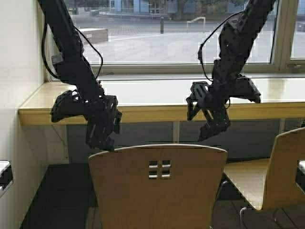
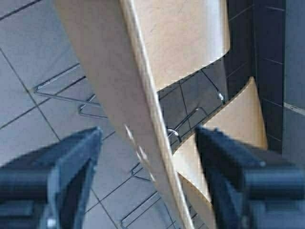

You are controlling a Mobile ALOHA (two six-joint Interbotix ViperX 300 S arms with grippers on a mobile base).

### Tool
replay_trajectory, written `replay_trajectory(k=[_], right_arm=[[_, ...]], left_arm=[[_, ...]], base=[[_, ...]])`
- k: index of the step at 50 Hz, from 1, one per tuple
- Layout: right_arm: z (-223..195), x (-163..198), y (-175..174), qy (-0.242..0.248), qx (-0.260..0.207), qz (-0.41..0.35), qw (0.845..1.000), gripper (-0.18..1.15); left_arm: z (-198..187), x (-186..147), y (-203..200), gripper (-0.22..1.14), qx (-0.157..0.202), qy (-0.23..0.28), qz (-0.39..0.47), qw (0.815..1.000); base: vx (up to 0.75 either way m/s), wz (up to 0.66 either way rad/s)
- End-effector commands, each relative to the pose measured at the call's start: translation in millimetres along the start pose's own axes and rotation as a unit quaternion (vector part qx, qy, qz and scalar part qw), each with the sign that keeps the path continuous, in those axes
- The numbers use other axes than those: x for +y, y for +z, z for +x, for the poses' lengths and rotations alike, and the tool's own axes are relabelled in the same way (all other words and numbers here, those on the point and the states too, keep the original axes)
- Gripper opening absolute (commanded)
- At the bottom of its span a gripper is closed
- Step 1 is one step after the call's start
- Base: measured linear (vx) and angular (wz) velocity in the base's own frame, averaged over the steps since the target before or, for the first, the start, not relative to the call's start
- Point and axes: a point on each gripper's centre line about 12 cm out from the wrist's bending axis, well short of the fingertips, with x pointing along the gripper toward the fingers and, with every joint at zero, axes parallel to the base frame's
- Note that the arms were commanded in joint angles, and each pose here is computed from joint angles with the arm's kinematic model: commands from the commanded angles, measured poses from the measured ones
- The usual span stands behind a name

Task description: Push the chairs under the table

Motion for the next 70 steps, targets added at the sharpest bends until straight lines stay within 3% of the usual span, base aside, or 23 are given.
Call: replay_trajectory(k=[1,19,44,70], right_arm=[[-6,9,6,0.012,-0.006,0.005,1.000,1.03],[12,-15,3,-0.020,0.000,0.006,1.000,1.03],[48,-14,8,-0.020,0.008,0.014,1.000,1.03],[113,-50,14,-0.054,0.025,0.033,0.998,1.03]], left_arm=[[-4,-9,-1,0.92,0.004,-0.008,-0.002,1.000],[5,14,1,0.92,0.004,0.025,0.001,1.000],[30,21,-3,0.92,0.003,0.030,0.000,1.000],[78,44,0,0.92,-0.002,0.047,-0.008,0.999]], base=[[0.08,-0.01],[0.10,-0.01],[0.03,0.00],[0.00,0.00]])
